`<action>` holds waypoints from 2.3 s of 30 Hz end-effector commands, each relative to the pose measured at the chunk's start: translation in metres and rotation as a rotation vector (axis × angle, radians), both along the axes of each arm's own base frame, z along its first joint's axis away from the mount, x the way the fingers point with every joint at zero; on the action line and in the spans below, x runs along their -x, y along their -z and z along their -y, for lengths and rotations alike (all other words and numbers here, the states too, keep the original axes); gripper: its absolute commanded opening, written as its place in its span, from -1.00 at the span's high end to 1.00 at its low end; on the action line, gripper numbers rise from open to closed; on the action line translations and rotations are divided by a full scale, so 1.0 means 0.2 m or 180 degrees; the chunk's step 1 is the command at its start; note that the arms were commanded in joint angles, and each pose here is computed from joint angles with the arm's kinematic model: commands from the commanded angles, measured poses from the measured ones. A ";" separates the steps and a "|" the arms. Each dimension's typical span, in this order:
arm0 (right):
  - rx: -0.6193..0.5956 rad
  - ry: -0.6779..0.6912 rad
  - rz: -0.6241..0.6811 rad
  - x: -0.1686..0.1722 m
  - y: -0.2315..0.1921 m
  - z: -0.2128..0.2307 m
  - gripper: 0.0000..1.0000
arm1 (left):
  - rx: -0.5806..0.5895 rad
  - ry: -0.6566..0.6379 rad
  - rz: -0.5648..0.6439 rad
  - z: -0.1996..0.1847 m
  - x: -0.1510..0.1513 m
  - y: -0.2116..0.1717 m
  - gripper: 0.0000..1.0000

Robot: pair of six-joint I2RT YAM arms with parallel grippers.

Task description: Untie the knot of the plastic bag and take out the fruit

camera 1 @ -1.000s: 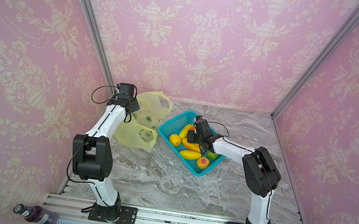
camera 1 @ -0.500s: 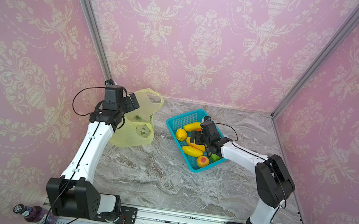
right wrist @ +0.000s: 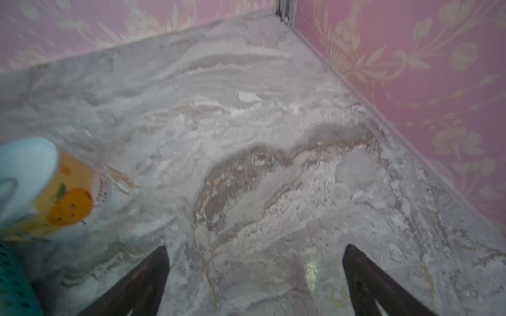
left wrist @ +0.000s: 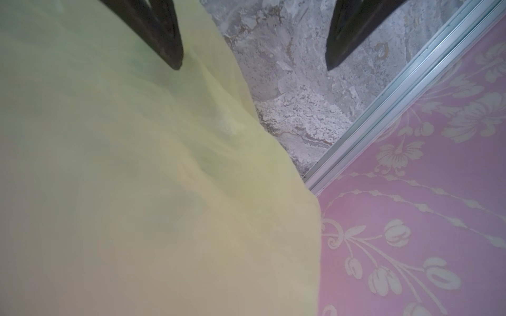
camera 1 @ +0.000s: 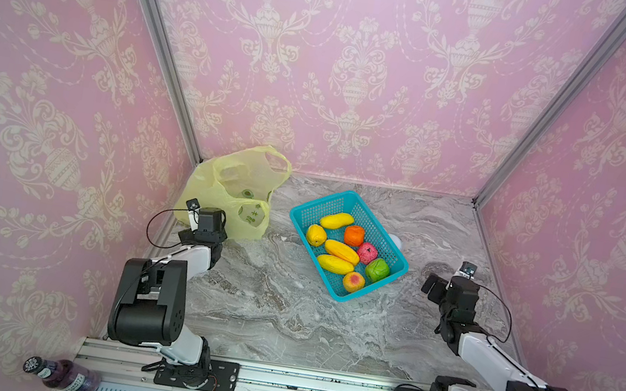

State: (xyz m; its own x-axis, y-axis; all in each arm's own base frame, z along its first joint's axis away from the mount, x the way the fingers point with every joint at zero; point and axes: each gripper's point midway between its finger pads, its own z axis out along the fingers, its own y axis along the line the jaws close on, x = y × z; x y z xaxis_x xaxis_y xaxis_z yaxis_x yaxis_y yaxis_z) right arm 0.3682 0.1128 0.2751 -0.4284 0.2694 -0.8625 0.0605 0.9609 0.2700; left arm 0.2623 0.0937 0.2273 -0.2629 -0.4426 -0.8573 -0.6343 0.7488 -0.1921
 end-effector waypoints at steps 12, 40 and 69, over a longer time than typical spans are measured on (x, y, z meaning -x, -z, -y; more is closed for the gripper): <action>0.0207 0.1061 -0.0231 0.09 0.32 0.81 -1.00 | -0.0160 0.0108 -0.0522 -0.10 -0.49 0.62 -0.87; 0.0738 0.0355 0.0515 -0.08 0.82 0.67 -1.00 | -0.0367 0.1092 -0.0369 0.11 -0.64 0.75 -0.99; 0.0829 0.0286 0.0458 -0.11 0.88 0.63 -1.00 | -0.0882 0.1654 0.0213 0.30 -0.66 0.74 -0.99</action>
State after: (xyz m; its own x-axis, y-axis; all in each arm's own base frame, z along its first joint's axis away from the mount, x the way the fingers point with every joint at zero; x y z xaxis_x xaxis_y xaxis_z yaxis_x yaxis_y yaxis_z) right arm 0.3850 -0.0156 0.0938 -0.2888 0.0792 -0.9541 0.1355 0.9899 0.0412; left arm 0.3915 0.0381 0.0766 -0.3306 -0.0584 -0.9420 -0.1995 0.9798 0.0092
